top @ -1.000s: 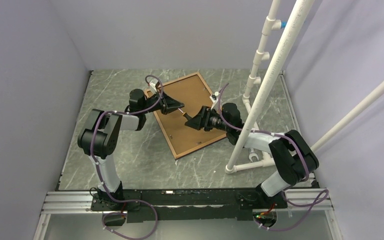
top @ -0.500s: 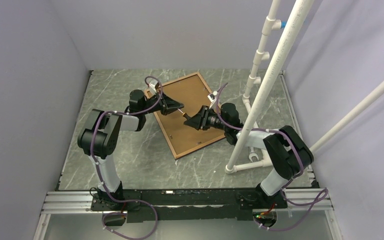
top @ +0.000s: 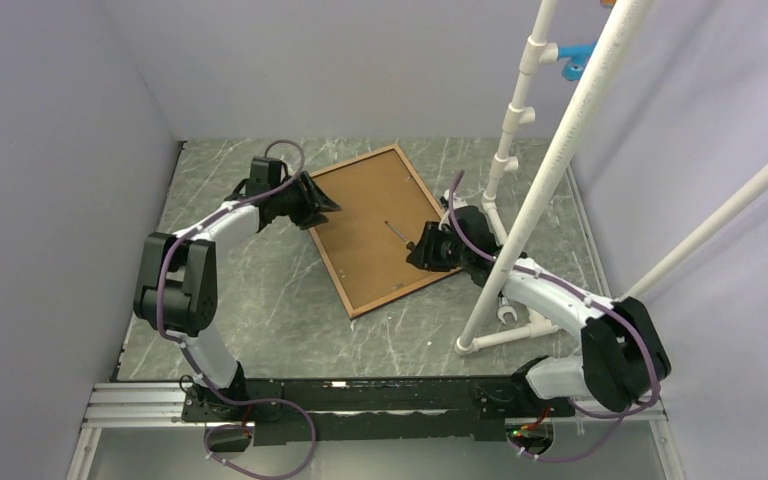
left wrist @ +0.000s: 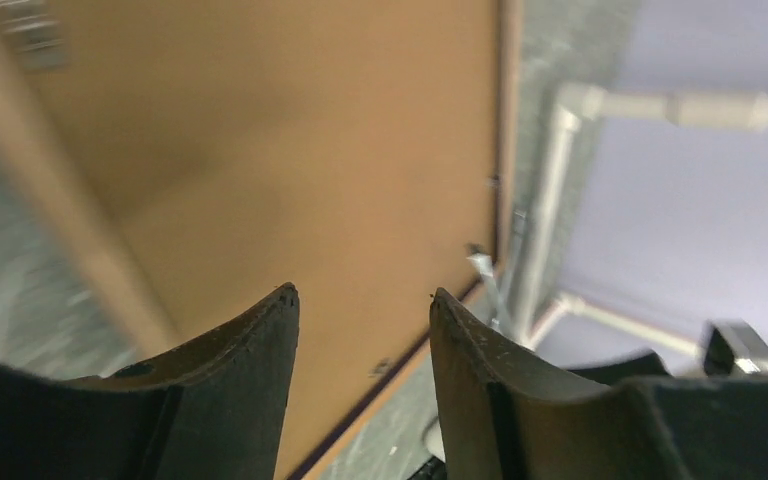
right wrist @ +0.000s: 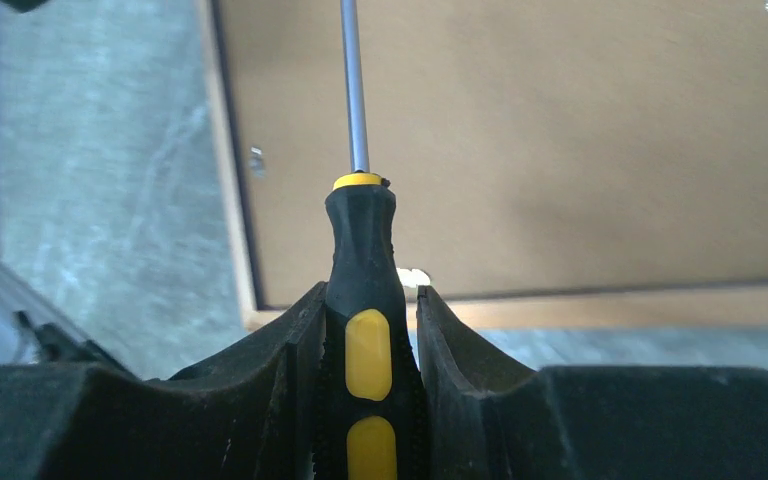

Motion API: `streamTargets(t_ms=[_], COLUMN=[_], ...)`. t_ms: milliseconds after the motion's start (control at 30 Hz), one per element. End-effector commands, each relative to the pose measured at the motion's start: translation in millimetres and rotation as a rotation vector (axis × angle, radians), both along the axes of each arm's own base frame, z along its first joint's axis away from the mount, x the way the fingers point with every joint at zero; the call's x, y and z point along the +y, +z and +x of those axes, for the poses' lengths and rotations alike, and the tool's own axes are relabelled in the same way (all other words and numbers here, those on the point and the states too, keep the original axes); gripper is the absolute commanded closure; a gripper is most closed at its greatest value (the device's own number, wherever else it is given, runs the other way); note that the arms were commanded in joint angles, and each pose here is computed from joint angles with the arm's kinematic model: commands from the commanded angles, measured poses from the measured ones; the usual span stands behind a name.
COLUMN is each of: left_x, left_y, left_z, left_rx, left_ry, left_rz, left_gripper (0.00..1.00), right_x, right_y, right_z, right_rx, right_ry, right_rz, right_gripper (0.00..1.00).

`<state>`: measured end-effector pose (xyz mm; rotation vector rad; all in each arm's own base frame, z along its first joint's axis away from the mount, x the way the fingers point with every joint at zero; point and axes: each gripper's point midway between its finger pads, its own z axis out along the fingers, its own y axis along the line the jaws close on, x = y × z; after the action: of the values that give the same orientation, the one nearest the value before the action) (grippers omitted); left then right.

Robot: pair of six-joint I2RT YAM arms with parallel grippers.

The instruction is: Take the photo out of the frame

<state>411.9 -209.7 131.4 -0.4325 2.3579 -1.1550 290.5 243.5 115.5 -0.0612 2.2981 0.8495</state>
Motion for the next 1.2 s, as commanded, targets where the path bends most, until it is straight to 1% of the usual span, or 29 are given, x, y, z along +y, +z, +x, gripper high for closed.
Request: streamTargets(t_ms=[0, 133, 200, 300, 400, 500, 600, 733, 833, 933, 1033, 1067, 1167], left_x=[55, 57, 59, 59, 59, 61, 63, 64, 65, 65, 65, 65, 65], left_y=[-71, -86, -90, -94, -99, -108, -116, -119, -124, -129, -133, -133, -133], left_z=[-42, -45, -44, -45, -47, -51, -51, -49, -48, -46, -45, -44, -44], left_rx=[0.291, 0.335, 0.349, 0.355, 0.364, 0.394, 0.421, 0.417, 0.417, 0.416, 0.412, 0.407, 0.394], left_ry=[0.146, 0.156, 0.158, 0.159, 0.157, 0.170, 0.172, 0.183, 0.181, 0.174, 0.166, 0.164, 0.164], left_rz=[0.251, 0.272, 0.294, 0.308, 0.342, 0.382, 0.395, 0.402, 0.411, 0.418, 0.422, 0.422, 0.421], left_gripper=[0.46, 0.46, 0.46, 0.46, 0.48, 0.47, 0.45, 0.43, 0.46, 0.52, 0.62, 0.71, 0.87], right_x=[-55, -88, -97, -99, -97, -101, -106, -113, -121, -130, -132, -133, -139], right_y=[4, 7, 7, 10, 14, 18, 17, 11, 6, 2, -2, -5, -14], right_z=[-15, -18, -17, -12, -1, 8, 10, 7, 4, 4, 1, -1, -3], right_rx=[0.010, 0.018, 0.028, 0.028, 0.020, 0.028, 0.046, 0.066, 0.075, 0.086, 0.112, 0.123, 0.153], right_ry=[-0.073, -0.135, -0.140, -0.130, -0.131, -0.137, -0.141, -0.145, -0.163, -0.180, -0.180, -0.186, -0.209], right_rz=[-0.268, -0.336, -0.307, -0.220, -0.190, -0.166, -0.152, -0.143, -0.152, -0.145, -0.123, -0.125, -0.112], right_gripper=[1.00, 1.00, 1.00, 1.00, 1.00, 1.00, 1.00, 1.00, 1.00, 1.00, 1.00, 1.00, 1.00])
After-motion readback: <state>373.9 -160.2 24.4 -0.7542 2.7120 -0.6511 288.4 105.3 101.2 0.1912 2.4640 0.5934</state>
